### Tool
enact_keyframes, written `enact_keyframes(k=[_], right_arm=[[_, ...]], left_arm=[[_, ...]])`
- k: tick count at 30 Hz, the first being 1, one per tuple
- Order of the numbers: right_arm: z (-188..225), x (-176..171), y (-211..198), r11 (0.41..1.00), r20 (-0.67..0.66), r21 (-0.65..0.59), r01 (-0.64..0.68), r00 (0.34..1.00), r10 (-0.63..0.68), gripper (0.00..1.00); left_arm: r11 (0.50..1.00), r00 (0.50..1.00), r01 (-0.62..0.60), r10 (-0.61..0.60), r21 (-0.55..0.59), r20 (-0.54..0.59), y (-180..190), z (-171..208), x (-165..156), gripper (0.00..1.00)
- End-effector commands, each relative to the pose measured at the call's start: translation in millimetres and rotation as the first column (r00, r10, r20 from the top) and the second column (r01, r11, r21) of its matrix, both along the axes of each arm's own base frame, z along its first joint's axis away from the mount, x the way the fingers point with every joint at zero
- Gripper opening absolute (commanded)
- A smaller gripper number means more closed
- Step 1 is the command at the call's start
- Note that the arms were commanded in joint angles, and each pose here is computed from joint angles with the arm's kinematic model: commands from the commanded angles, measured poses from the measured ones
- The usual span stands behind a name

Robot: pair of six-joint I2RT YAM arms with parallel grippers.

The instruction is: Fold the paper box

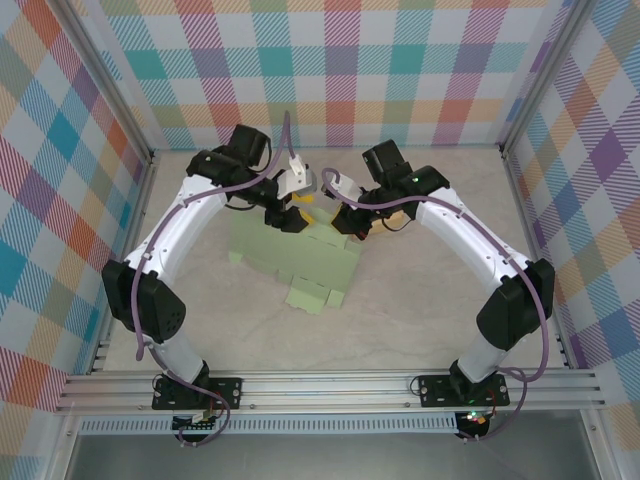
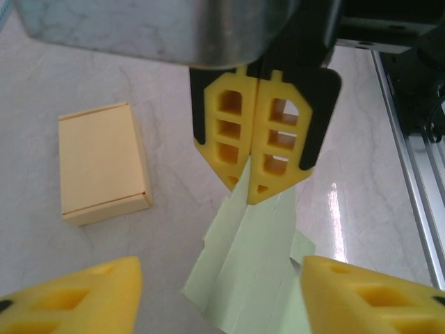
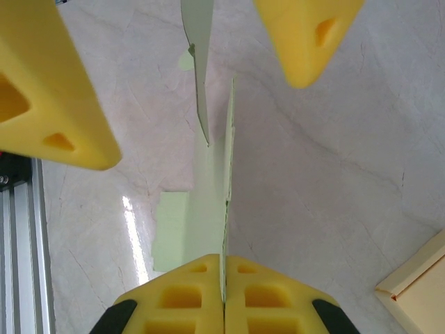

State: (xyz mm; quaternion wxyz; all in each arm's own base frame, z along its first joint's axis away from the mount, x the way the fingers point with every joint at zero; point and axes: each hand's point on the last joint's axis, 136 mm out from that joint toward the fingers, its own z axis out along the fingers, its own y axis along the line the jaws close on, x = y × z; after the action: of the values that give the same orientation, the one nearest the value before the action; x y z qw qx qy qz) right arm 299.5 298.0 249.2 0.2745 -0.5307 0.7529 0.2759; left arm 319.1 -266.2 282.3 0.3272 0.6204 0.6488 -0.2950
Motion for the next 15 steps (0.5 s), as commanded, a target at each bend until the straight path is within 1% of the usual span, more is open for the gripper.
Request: enact_keyframes(k=[1, 9, 10, 12, 15], right_arm=[[21, -10, 6, 0.998, 0.026, 0.05, -0.048, 0.999, 0.047, 0.0], [24, -15, 6, 0.997, 0.026, 0.056, -0.057, 0.998, 0.056, 0.0], [23, -14, 6, 0.997, 0.025, 0.055, -0.056, 0.998, 0.055, 0.0], [23, -14, 6, 0.997, 0.022, 0.055, -0.054, 0.998, 0.053, 0.0], [23, -14, 7, 0.997, 0.019, 0.059, -0.055, 0.998, 0.053, 0.0]], left_arm=[[0.998, 0.998, 0.057, -0.057, -0.006, -0.033, -10, -3, -11, 0.56], [0.994, 0.995, 0.096, -0.094, 0.044, -0.044, -18, -12, -17, 0.54], [0.994, 0.994, 0.101, -0.099, 0.044, -0.046, -19, -13, -17, 0.49], [0.994, 0.994, 0.104, -0.102, 0.045, -0.048, -20, -13, -17, 0.37], [0.994, 0.994, 0.099, -0.096, 0.055, -0.053, -21, -17, -15, 0.36]])
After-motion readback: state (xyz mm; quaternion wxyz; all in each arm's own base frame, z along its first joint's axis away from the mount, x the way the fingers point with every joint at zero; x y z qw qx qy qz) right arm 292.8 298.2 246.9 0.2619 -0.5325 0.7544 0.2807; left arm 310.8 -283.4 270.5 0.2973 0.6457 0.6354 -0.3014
